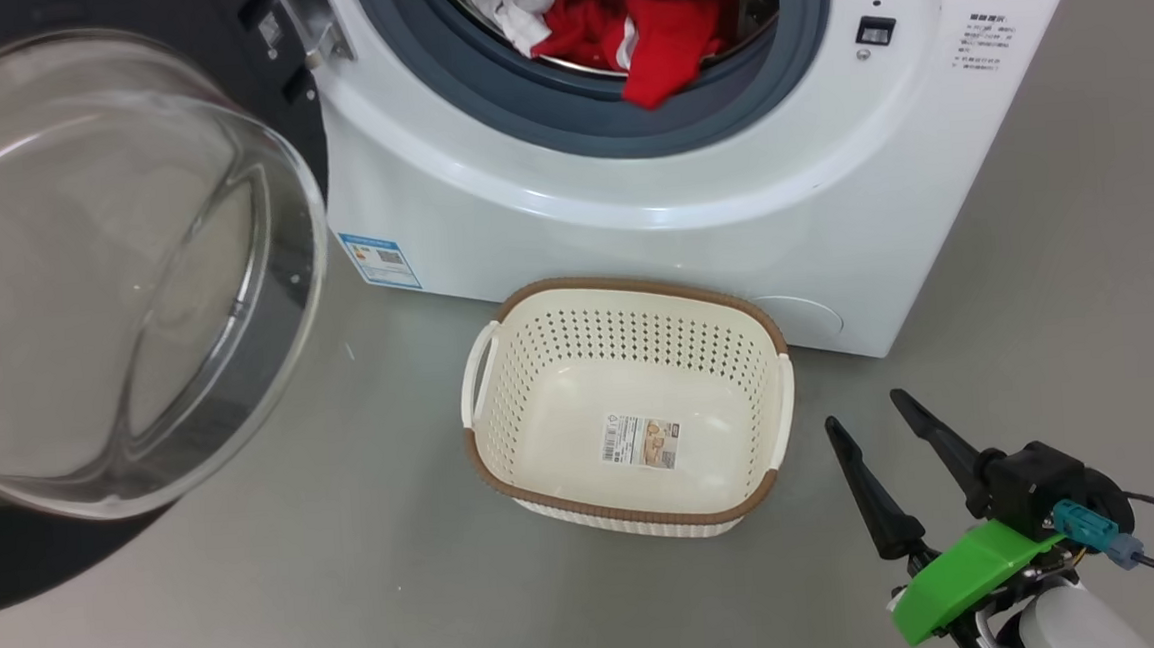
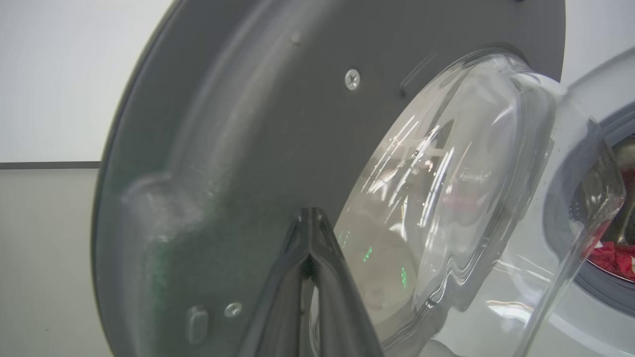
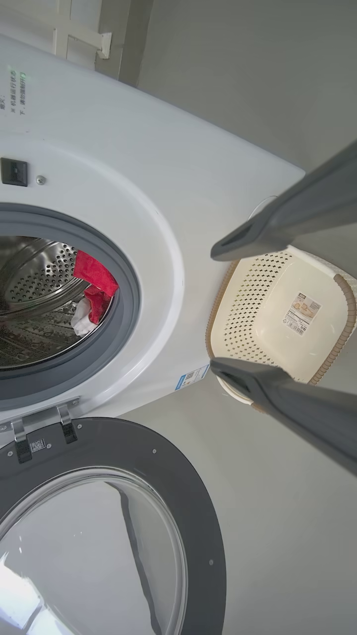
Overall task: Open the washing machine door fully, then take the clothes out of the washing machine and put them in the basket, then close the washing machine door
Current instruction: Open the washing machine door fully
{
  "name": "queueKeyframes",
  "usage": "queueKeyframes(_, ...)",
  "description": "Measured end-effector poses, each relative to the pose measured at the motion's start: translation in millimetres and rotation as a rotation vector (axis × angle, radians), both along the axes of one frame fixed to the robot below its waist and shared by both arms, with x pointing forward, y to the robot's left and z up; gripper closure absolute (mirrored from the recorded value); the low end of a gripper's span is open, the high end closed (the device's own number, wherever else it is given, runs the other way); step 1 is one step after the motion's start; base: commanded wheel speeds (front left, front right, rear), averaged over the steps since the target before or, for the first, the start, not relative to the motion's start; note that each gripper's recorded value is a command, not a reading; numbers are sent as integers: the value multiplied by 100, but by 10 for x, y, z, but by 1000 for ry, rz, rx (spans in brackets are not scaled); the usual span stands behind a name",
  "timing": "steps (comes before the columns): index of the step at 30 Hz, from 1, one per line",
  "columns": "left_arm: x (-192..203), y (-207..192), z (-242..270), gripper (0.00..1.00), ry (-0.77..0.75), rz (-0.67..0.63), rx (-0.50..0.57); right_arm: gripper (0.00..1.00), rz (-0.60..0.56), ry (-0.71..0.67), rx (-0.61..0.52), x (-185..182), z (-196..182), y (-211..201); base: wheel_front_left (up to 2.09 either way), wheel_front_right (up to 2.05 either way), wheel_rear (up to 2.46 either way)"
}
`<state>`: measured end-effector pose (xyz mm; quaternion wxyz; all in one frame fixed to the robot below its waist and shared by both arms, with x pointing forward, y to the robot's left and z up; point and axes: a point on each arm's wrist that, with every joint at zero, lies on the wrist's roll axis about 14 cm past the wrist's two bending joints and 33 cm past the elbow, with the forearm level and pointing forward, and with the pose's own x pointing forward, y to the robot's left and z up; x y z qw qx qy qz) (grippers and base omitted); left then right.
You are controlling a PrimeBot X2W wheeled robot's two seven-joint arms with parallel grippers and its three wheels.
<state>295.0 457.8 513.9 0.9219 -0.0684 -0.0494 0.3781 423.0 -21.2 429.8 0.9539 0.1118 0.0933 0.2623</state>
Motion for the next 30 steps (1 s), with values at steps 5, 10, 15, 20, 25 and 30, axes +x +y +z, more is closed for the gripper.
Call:
queueKeyframes(5, 65, 113, 0, 100, 10, 24, -2, 0, -4, -3, -10, 48, -27, -21, 0, 0, 0)
queueKeyframes(10, 113, 217, -12, 100, 32, 38, 1, 0, -13, 6, -11, 72, -68, -54, 0, 0, 0)
queueKeyframes(15, 146, 268, -23, 100, 33, 50, -11, 0, -19, 1, -8, 110, -57, -67, 0, 0, 0)
queueKeyframes(20, 135, 276, -26, 100, 33, 50, -16, 0, -18, -5, -9, 112, -37, -60, 0, 0, 0)
queueKeyframes(25, 95, 278, -12, 100, 22, 50, -23, 0, -14, -19, -7, 107, 19, -43, 0, 0, 0)
queueKeyframes(30, 87, 215, -2, 100, 17, 25, -22, 0, -10, -35, -7, 99, 84, -27, 0, 0, 0)
